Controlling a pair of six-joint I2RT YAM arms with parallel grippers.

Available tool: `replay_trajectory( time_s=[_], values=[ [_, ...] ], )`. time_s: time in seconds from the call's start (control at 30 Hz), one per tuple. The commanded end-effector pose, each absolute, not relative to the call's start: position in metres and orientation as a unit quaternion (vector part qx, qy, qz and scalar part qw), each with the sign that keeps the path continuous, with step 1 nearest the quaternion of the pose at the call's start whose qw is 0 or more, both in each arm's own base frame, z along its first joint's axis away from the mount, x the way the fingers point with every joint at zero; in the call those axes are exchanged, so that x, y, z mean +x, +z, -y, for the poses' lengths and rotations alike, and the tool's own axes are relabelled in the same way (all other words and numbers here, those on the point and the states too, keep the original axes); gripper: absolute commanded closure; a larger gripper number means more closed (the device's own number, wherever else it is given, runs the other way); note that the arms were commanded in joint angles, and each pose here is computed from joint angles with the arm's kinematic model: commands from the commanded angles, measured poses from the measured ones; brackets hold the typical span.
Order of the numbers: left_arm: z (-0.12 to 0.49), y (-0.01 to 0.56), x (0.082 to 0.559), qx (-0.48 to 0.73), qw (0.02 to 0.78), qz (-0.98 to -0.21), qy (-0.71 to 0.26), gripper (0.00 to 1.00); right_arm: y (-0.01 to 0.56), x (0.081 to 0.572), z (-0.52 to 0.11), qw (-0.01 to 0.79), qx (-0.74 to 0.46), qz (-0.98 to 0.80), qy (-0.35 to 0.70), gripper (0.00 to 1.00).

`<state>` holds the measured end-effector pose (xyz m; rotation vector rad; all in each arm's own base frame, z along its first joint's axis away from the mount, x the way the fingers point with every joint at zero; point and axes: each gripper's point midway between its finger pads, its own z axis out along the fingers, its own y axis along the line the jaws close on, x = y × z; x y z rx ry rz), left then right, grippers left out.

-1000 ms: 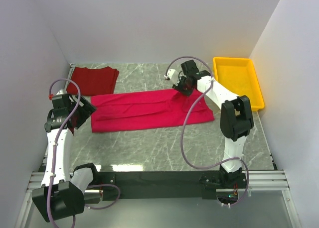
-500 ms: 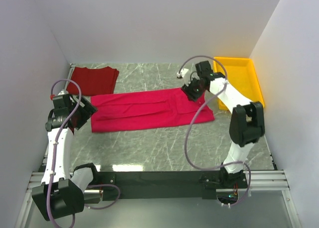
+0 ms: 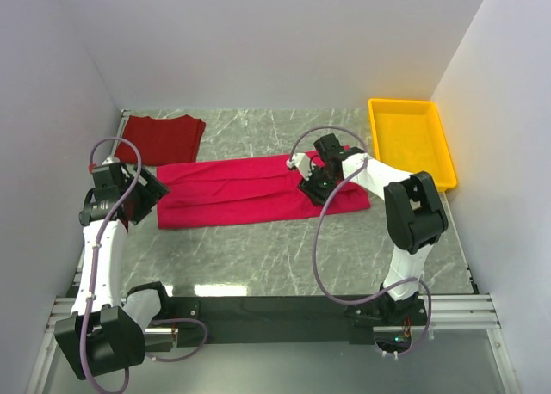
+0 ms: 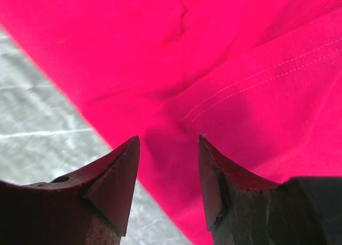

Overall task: Fold and stack the t-shirts
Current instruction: Fold the tshirt

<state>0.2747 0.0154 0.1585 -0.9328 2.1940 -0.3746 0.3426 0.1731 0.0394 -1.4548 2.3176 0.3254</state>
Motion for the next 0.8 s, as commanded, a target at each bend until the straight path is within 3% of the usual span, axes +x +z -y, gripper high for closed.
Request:
replay_trajectory(
  time_s=[0.0, 0.5, 0.6, 0.77],
  values=[
    [-0.014, 0.163, 0.278, -0.346, 0.373, -0.847, -0.153, 0.14, 0.045, 0.368, -0.180, 0.225, -0.507, -0.828, 0.085, 0.45],
    [-0.013, 0.161, 0.277, -0.346, 0.371, -0.847, -0.157, 0.14, 0.040, 0.388, -0.187, 0.246, -0.487, -0.836, 0.060, 0.55],
    [-0.012, 0.160, 0.276, -0.346, 0.369, -0.848, -0.158, 0.14, 0.038, 0.391, -0.189, 0.244, -0.485, -0.837, 0.062, 0.61],
    [-0.013, 0.160, 0.275, -0.346, 0.369, -0.848, -0.155, 0.14, 0.044, 0.394, -0.192, 0.253, -0.486, -0.834, 0.064, 0.83]
  ],
)
